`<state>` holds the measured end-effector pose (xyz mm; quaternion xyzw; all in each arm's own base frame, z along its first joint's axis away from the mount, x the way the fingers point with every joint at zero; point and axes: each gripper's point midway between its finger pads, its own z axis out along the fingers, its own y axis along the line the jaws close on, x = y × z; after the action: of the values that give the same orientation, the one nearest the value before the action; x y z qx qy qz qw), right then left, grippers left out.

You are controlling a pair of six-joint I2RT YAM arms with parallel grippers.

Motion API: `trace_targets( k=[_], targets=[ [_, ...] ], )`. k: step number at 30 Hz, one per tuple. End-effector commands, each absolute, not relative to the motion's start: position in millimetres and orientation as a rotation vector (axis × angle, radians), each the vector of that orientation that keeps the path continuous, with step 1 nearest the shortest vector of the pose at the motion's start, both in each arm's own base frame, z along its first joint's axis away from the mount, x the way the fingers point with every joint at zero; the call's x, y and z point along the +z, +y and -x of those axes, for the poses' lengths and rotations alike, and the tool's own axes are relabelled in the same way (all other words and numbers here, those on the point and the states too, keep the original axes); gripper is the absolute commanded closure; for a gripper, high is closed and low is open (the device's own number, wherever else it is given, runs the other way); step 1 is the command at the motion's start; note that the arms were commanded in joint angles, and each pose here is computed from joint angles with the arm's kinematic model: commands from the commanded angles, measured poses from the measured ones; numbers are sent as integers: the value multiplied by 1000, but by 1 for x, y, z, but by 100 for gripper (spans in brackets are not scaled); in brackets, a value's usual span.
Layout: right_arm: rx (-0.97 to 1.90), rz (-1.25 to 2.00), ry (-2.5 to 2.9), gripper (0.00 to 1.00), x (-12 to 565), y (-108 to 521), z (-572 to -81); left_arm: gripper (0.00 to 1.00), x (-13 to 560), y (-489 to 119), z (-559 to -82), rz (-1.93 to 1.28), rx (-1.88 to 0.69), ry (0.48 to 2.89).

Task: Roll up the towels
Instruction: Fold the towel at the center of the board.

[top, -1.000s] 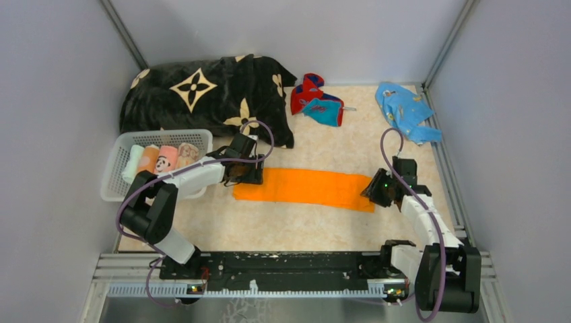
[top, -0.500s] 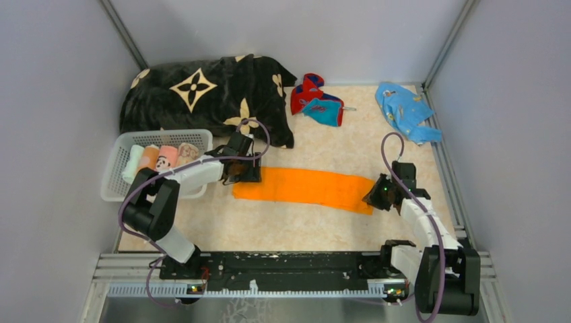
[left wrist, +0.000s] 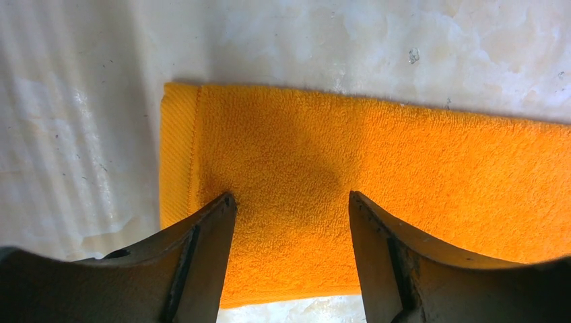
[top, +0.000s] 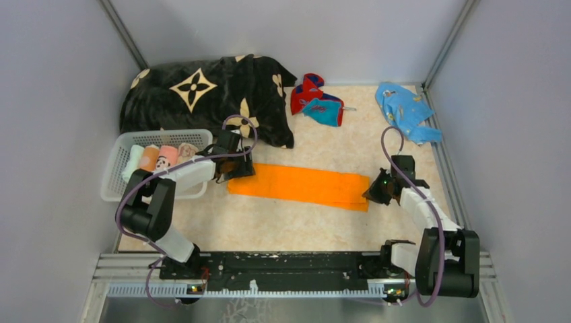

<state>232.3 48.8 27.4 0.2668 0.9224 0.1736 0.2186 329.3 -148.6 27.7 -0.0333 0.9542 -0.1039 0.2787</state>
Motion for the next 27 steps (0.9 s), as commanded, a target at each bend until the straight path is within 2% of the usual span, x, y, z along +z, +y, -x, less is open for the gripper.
trace_targets(
  k=[1, 9, 16, 23, 27],
  targets=[
    [422, -806, 2530, 100, 52, 39, -233, 30, -3, -123, -302, 124, -154, 2673],
    [317, -926, 2545, 100, 66, 28, -212, 30, -4, -114, -299, 133, -92, 2678],
    [242, -1030, 2650, 100, 36, 26, -183, 31, -4, -115, -296, 128, -97, 2691],
    [262, -1043, 2673, 100, 21, 30, -183, 31, -4, -116, -294, 113, -108, 2712],
    [288, -1023, 2697, 92, 22, 35, -182, 31, 0, -120, -298, 101, -129, 2700]
  ],
)
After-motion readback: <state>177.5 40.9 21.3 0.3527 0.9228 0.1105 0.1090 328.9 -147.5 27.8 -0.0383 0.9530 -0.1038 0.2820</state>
